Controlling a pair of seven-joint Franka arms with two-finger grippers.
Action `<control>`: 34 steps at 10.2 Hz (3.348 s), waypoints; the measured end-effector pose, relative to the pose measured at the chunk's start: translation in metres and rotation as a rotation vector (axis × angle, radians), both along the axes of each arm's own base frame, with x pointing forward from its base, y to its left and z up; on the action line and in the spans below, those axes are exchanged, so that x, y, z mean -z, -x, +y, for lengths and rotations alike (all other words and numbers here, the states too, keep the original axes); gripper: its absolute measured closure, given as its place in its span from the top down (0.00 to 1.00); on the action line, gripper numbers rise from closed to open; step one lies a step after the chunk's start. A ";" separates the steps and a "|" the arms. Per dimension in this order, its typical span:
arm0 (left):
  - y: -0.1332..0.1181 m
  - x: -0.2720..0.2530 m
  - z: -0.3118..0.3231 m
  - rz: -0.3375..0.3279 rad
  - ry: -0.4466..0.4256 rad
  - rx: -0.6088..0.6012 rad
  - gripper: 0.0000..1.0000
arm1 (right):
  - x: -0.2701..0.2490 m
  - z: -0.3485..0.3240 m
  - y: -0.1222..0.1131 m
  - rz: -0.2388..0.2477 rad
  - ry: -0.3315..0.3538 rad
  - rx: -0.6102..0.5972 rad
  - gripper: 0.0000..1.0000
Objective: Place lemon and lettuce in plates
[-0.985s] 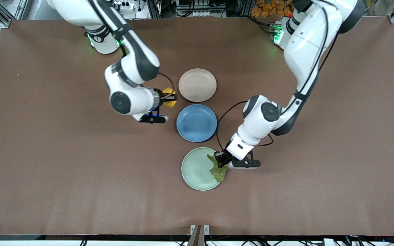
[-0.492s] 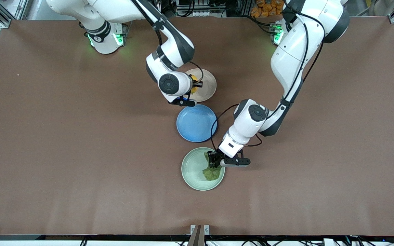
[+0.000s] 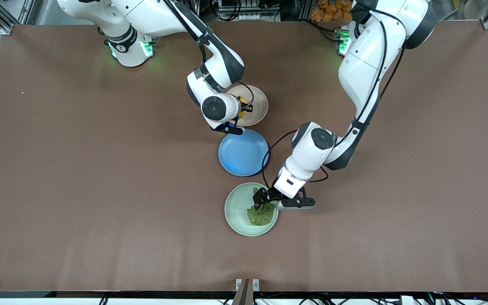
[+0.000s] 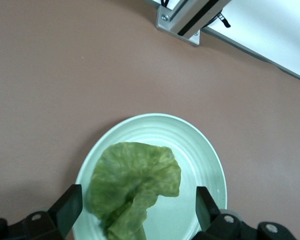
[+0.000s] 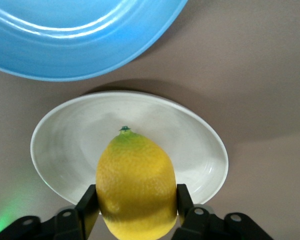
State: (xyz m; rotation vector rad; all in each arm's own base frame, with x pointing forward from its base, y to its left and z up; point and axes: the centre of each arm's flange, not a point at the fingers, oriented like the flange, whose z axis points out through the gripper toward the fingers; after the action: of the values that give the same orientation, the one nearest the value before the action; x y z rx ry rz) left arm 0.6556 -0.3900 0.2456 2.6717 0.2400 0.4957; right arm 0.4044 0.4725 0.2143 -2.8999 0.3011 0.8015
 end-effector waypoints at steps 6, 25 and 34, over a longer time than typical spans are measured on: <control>-0.003 -0.179 0.100 0.156 -0.361 0.109 1.00 | -0.052 -0.009 -0.047 -0.068 0.039 -0.151 1.00; 0.111 -0.407 0.323 0.363 -0.439 0.074 1.00 | -0.462 -0.376 -0.146 -0.580 0.122 -0.266 1.00; 0.110 -0.406 0.339 0.372 -0.421 0.046 1.00 | -0.446 -0.399 -0.142 -0.580 0.137 -0.230 1.00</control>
State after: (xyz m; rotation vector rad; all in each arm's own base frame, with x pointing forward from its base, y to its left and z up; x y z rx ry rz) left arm 0.5458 -0.0507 0.6520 3.1622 0.1961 0.0255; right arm 0.5467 0.0738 0.6600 -3.1609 -0.0409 -0.0686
